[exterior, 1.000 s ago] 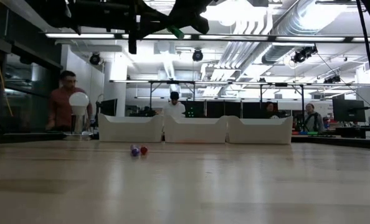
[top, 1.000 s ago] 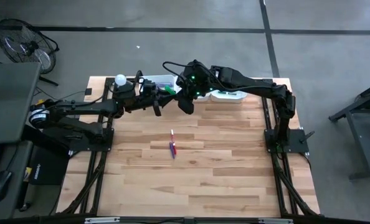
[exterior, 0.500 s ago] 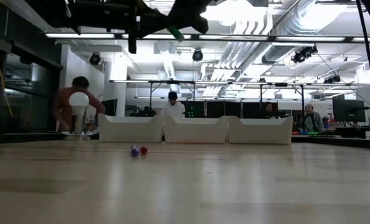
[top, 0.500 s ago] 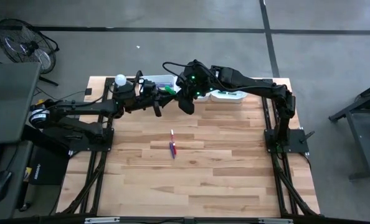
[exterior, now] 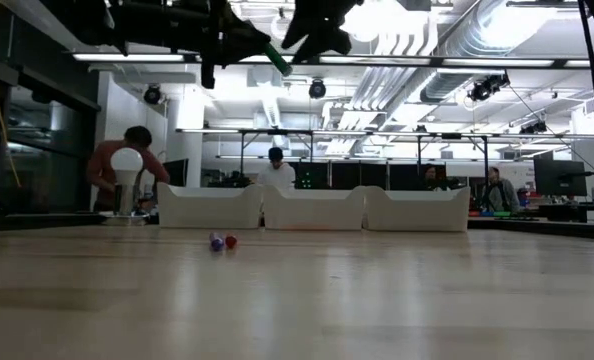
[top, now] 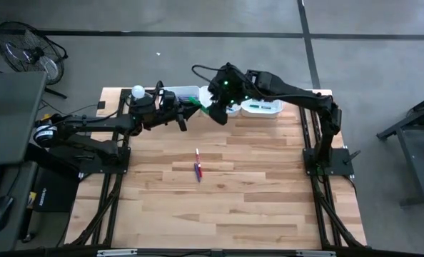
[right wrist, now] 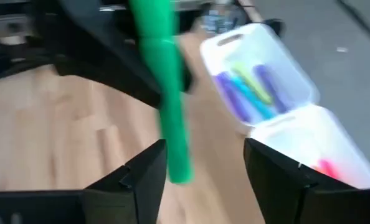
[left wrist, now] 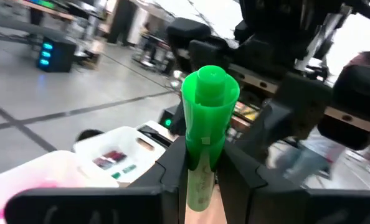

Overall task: Pick & Place Markers
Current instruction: Put the green highlighter pen into the left white bin

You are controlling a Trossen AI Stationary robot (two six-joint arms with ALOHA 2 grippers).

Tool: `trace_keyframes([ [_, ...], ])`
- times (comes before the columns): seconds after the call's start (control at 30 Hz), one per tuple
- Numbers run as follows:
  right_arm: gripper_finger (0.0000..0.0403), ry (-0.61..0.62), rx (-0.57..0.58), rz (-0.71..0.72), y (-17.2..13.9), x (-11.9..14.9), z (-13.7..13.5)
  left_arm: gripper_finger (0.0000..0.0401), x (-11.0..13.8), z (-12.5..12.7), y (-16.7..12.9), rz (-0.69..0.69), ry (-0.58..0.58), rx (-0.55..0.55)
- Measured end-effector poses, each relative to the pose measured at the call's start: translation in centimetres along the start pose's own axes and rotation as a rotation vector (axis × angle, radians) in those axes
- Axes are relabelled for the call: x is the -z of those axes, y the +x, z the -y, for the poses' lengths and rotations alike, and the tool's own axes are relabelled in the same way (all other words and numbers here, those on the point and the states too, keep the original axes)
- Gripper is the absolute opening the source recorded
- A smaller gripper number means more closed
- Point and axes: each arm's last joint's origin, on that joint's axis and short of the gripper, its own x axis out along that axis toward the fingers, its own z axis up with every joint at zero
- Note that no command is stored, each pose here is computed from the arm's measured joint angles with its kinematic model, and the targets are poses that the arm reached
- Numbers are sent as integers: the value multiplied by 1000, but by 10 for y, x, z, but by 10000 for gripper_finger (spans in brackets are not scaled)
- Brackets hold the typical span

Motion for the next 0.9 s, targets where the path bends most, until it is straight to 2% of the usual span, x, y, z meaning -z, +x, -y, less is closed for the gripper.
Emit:
trace_keyframes([
  [0.2, 213, 35, 177, -37, -21, 4, 22, 57, 0, -5, 0, 40, -6, -144],
  [0.4, 212, 49, 308, -124, -32, 13, 43, 57, 12, -20, -3, -41, 8, -388],
  [0.63, 212, 55, 346, -162, -35, 16, 55, 57, 16, -55, -10, -179, -55, -516],
  [0.9, 212, 40, 348, -166, -35, 17, 57, 57, 11, -97, -25, -338, -93, -578],
])
